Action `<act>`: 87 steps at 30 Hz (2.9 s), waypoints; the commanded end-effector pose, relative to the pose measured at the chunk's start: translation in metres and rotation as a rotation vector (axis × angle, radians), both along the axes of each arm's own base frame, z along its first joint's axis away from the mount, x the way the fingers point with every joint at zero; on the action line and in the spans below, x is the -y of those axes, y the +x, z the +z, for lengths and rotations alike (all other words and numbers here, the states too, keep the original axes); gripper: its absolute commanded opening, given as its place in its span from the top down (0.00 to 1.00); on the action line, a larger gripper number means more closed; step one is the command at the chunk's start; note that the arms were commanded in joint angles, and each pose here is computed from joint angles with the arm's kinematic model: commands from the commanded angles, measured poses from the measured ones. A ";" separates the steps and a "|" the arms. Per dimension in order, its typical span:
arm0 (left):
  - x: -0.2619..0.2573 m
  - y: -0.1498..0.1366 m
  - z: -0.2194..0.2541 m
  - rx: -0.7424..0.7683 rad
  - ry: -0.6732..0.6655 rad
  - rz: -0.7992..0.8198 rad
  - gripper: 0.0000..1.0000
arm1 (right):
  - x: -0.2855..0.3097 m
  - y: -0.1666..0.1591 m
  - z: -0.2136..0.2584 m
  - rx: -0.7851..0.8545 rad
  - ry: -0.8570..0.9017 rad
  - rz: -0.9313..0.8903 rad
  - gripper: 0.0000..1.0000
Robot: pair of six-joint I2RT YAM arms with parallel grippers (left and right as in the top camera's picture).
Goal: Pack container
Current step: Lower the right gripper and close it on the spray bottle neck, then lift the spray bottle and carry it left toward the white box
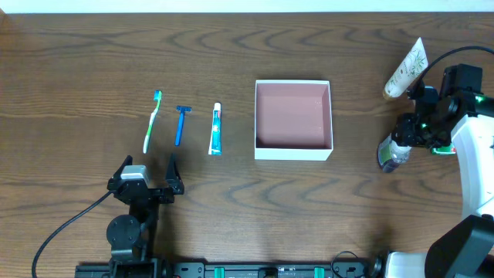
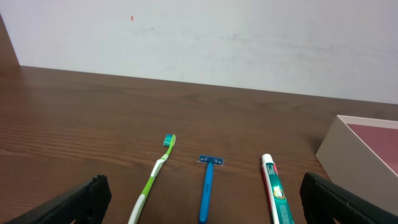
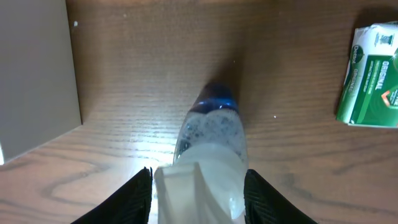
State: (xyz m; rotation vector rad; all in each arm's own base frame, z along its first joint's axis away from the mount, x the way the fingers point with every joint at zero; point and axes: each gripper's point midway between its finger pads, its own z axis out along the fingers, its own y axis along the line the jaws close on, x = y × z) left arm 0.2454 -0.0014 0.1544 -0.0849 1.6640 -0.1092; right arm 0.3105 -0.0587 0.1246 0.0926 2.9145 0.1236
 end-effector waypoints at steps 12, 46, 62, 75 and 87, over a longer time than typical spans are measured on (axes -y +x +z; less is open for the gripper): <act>0.004 -0.001 -0.015 -0.050 0.003 -0.023 0.02 | -0.001 0.002 0.023 0.001 0.009 0.030 0.53; 0.004 -0.001 -0.015 -0.050 0.003 -0.023 0.02 | -0.003 0.000 0.014 -0.039 0.025 0.029 0.53; 0.004 -0.001 -0.015 -0.050 0.003 -0.023 0.02 | -0.003 0.000 0.012 -0.043 0.027 0.022 0.71; 0.004 -0.001 -0.015 -0.050 0.003 -0.023 0.02 | -0.005 0.009 0.033 -0.008 0.055 -0.032 0.83; 0.004 -0.001 -0.015 -0.050 0.003 -0.023 0.02 | -0.035 0.031 0.108 0.155 0.217 0.028 0.83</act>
